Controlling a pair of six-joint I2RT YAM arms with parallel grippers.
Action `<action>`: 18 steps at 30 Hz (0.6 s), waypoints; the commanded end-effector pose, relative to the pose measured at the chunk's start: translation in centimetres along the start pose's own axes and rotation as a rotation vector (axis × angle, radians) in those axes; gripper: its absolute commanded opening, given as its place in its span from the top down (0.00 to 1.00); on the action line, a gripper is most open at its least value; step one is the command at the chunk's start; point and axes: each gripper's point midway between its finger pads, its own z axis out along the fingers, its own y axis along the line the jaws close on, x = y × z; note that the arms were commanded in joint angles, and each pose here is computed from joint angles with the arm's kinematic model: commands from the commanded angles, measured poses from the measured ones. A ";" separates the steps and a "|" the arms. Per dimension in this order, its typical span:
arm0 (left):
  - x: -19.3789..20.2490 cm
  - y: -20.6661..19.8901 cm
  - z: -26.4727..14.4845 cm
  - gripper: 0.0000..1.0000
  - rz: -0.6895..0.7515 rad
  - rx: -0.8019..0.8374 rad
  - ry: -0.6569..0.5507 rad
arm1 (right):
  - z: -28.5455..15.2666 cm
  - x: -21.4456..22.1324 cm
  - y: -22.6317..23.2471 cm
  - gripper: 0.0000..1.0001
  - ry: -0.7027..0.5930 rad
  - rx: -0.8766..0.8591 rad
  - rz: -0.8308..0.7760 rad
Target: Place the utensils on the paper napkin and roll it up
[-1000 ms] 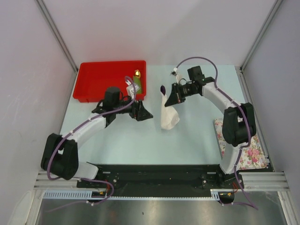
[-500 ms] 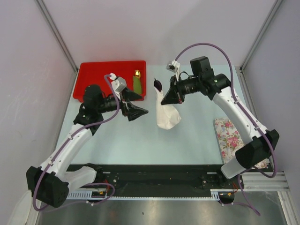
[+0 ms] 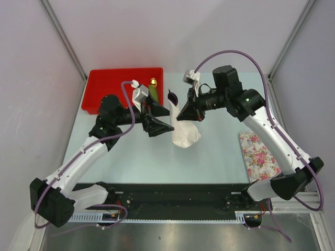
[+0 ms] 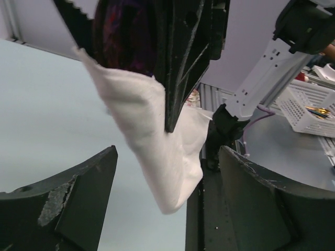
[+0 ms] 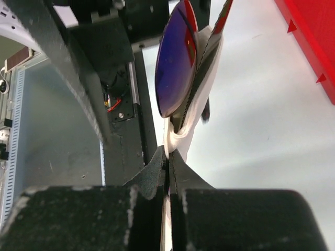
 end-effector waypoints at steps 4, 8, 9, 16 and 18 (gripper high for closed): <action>-1.9 -2.9 1.8 0.22 -0.011 0.097 -0.053 | -1.3 -3.3 2.5 1.00 -0.101 0.012 -0.136; -2.7 -3.4 1.8 0.28 -0.017 0.120 -0.085 | -1.3 -3.1 2.8 1.00 -0.100 0.018 -0.150; -2.7 -3.4 1.9 0.31 -0.026 0.121 -0.089 | -1.3 -3.1 2.9 1.00 -0.101 0.023 -0.153; -1.4 -2.3 2.1 0.29 -0.063 0.080 -0.078 | -1.5 -3.7 3.4 1.00 -0.121 0.012 -0.157; -1.1 -1.9 2.1 0.29 -0.059 0.067 -0.074 | -1.6 -3.8 3.4 1.00 -0.124 0.013 -0.151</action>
